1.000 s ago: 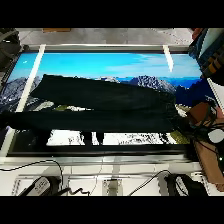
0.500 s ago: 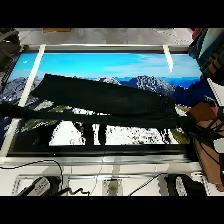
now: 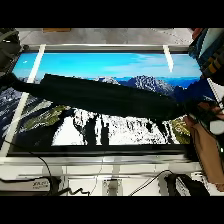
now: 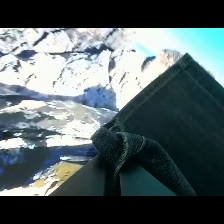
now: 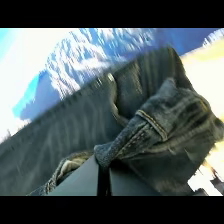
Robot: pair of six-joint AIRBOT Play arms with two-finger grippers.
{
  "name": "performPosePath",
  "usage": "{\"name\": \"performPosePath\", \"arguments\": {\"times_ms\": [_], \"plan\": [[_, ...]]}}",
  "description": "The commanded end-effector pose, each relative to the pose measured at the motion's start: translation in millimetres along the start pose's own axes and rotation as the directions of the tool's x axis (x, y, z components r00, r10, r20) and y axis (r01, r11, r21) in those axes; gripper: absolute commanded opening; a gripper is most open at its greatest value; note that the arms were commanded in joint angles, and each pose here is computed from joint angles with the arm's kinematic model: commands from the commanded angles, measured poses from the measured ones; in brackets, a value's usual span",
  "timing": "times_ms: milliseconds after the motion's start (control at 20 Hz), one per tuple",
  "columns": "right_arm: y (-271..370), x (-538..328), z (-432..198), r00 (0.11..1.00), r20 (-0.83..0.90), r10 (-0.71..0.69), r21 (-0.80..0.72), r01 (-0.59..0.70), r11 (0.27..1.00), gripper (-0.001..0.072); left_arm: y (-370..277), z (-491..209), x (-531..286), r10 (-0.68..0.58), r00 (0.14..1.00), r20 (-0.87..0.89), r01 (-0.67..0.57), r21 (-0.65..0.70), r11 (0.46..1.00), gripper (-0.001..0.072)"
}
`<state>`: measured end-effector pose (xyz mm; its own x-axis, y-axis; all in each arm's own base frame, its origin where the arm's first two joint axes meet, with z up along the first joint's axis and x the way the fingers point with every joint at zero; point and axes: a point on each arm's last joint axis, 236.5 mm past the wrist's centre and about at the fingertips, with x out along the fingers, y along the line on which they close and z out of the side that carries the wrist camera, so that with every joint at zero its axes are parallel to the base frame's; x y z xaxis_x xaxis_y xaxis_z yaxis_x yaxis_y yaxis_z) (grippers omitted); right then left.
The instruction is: Fold the clothes and pants, and hang the long-sleeved shirts on hangers.
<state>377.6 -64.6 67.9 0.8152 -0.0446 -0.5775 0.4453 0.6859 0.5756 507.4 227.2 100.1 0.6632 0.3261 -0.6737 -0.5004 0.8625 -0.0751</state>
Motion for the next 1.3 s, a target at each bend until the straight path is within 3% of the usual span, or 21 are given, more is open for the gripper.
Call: {"name": "performPosePath", "arguments": {"times_ms": [0,150,300,400,550,700,1100,1150,1200,1250], "plan": [[18.3,53.3,3.7,0.999,-0.049,0.002,0.019,-0.001,1.0,0.0035,-14.4,-14.8,28.4,0.085,0.985,-0.153,-0.071,0.094,0.993,0.0022],[28.9,99.6,3.6,0.995,-0.101,-0.011,0.028,0.014,1.0,0.0035,-14.7,-29.4,46.0,0.173,0.96,-0.221,-0.138,0.164,0.977,0.0023],[38.1,130.3,19.4,0.996,-0.093,-0.007,0.081,0.014,0.997,0.0035,-28.8,-37.4,61.5,0.161,0.959,-0.235,-0.126,0.156,0.98,0.0023],[45.4,141.9,36.0,0.999,-0.047,0.011,0.108,-0.006,0.994,0.0035,-39.4,-34.6,68.2,0.146,0.965,-0.218,-0.113,0.16,0.981,0.0022],[48.9,150.9,54.2,0.999,0.029,0.03,0.137,-0.033,0.99,0.0035,-51.6,-15.4,74.2,0.106,0.985,-0.139,-0.1,0.047,0.994,0.0023],[36.1,166.4,43.2,1.0,0.007,0.005,0.167,-0.006,0.986,0.0036,-62.0,-10.8,84.4,0.079,0.992,-0.1,-0.08,-0.009,0.997,0.0022],[41.3,187.4,56.9,0.99,0.136,0.041,0.17,-0.064,0.983,0.0037,-112.9,0.6,109.7,-0.033,0.999,0.031,0.034,-0.028,0.999,0.0025],[40.1,190.1,58.8,0.988,0.152,0.042,0.162,-0.066,0.984,0.0077,-117.2,3.4,112.7,-0.047,0.998,0.052,0.048,-0.026,0.998,0.0028],[40.1,191.9,58.8,0.986,0.159,0.043,0.161,-0.069,0.985,0.0309,-124.9,12.9,113.0,-0.076,0.992,0.096,0.079,-0.028,0.996,0.0094],[40.6,191.4,61.4,0.985,0.169,0.046,0.133,-0.069,0.989,0.0602,-135.7,26.2,109.0,-0.117,0.982,0.151,0.123,-0.036,0.992,0.0229]]}}
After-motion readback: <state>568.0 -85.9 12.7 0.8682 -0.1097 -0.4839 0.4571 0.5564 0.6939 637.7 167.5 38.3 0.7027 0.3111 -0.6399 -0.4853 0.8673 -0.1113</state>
